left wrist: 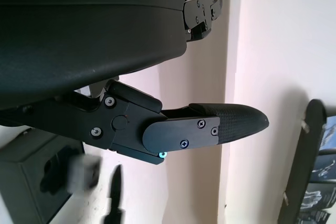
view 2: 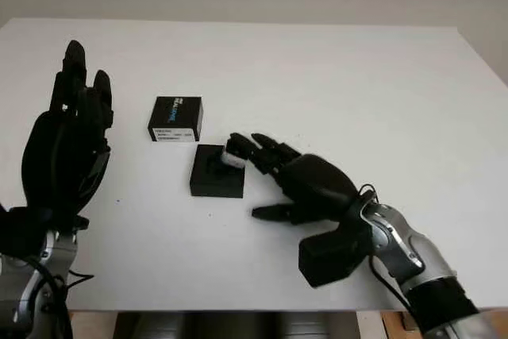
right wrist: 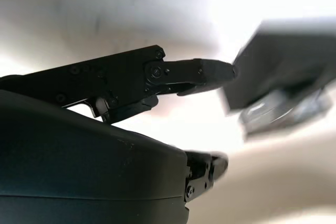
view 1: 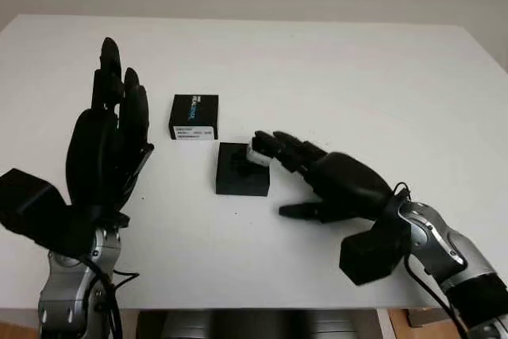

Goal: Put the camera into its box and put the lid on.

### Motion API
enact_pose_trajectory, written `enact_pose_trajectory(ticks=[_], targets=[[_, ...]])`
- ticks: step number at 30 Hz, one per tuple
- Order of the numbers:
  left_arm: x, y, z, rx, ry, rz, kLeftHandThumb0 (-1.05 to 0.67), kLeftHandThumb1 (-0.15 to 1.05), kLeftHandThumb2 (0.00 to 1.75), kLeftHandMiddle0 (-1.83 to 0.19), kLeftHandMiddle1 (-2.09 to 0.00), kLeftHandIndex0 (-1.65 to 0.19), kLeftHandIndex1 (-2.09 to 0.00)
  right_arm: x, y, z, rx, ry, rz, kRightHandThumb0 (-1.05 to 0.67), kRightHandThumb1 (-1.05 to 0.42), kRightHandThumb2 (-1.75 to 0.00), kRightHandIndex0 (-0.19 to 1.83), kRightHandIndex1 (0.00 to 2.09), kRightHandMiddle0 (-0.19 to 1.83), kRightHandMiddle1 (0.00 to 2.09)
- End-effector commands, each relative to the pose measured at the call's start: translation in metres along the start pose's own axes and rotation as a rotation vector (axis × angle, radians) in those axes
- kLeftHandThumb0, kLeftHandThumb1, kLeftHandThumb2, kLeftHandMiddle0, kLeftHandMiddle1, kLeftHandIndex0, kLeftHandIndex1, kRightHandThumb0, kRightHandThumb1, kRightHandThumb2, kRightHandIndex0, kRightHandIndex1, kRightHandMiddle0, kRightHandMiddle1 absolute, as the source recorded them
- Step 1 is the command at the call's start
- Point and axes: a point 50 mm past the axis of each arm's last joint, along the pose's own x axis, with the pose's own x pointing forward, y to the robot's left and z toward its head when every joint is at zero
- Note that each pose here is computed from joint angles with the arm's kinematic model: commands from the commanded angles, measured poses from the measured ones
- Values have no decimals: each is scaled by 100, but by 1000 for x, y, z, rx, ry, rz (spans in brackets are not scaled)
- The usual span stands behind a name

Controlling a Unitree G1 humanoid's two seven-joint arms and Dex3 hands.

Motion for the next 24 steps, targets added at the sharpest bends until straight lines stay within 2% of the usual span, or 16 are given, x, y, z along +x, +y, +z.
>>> enact_pose_trajectory(ticks=[1,2,8,12,15,20,24], targets=[[3,0,1,-6,-16,-11,-76,105,53,19,0,19,0,12,-14,2,-8,-16,-77,-52,-105,-10,40,25,28,64],[4,0,0,-8,-15,-10,-76,105,53,19,0,19,0,13,-16,2,-9,-16,-86,-53,-104,-7,43,26,23,80],[5,2,-4,-21,-3,-17,-77,105,50,19,0,19,0,18,-18,2,33,-8,-110,-54,-100,-4,44,25,22,87],[7,4,-8,-34,3,-25,-77,105,46,19,0,19,0,24,-22,5,133,-19,-175,-53,-95,-3,48,27,23,89],[8,5,-10,-39,4,-25,-78,105,45,19,0,19,0,29,-26,8,191,-33,-207,-54,-91,-5,50,29,21,98],[10,5,-12,-38,0,-27,-78,105,45,19,0,19,0,36,-31,11,292,-48,-192,-55,-91,-5,48,30,15,103],[11,5,-14,-42,-2,-26,-79,105,44,19,0,19,0,45,-42,13,362,-52,-118,-55,-88,-5,44,29,10,104]])
